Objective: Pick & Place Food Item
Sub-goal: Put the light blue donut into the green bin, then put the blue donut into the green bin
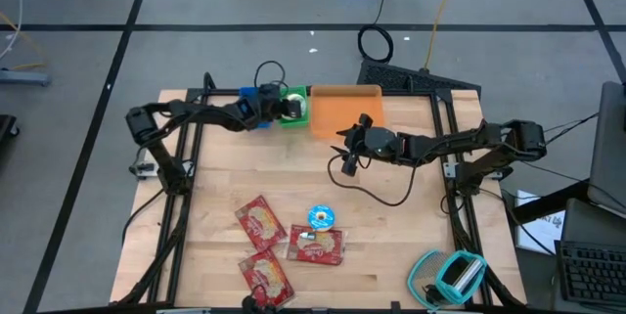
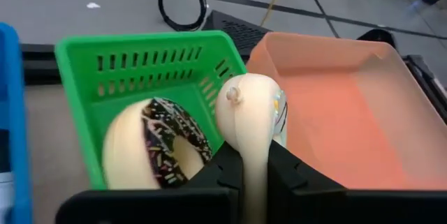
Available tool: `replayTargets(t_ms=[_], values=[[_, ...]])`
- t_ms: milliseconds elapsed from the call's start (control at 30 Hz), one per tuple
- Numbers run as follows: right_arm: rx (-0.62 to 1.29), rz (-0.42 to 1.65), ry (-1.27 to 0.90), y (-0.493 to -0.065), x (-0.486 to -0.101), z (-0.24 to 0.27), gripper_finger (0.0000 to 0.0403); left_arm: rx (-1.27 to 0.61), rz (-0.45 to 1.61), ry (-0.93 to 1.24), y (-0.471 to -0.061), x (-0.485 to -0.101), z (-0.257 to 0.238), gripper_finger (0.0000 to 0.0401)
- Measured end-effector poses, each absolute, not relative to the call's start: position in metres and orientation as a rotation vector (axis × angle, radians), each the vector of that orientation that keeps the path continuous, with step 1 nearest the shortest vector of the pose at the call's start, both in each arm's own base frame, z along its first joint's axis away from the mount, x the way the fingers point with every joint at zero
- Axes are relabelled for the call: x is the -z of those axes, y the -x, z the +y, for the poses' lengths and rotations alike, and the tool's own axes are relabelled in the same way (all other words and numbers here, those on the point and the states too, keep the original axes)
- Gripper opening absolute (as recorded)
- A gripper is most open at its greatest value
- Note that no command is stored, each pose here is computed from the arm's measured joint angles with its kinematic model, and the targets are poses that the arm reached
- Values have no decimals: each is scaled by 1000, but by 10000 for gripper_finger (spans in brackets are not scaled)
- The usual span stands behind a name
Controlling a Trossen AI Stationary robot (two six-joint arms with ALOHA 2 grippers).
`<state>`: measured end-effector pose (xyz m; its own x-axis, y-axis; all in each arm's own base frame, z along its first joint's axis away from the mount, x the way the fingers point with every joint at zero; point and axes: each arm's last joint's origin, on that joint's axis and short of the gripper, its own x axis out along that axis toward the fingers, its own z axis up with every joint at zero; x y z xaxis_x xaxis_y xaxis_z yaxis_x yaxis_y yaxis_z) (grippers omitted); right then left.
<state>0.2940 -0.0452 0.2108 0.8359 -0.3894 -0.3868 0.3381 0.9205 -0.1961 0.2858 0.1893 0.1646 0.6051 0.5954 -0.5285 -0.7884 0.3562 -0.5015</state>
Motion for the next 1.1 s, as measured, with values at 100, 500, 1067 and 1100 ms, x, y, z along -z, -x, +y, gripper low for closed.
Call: replayTargets(t_ms=[100, 500, 1067, 1100], values=[[386, 435, 122, -294, -211, -45, 199, -904, 271, 793, -287, -164, 189, 22], [384, 440, 121, -294, -210, -45, 197, -921, 296, 799, -285, -162, 188, 144], [385, 450, 110, -293, -209, -45, 198, -822, 320, 832, -287, -163, 186, 238], [385, 454, 108, -293, -209, -45, 198, -817, 320, 833, -287, -163, 186, 236]])
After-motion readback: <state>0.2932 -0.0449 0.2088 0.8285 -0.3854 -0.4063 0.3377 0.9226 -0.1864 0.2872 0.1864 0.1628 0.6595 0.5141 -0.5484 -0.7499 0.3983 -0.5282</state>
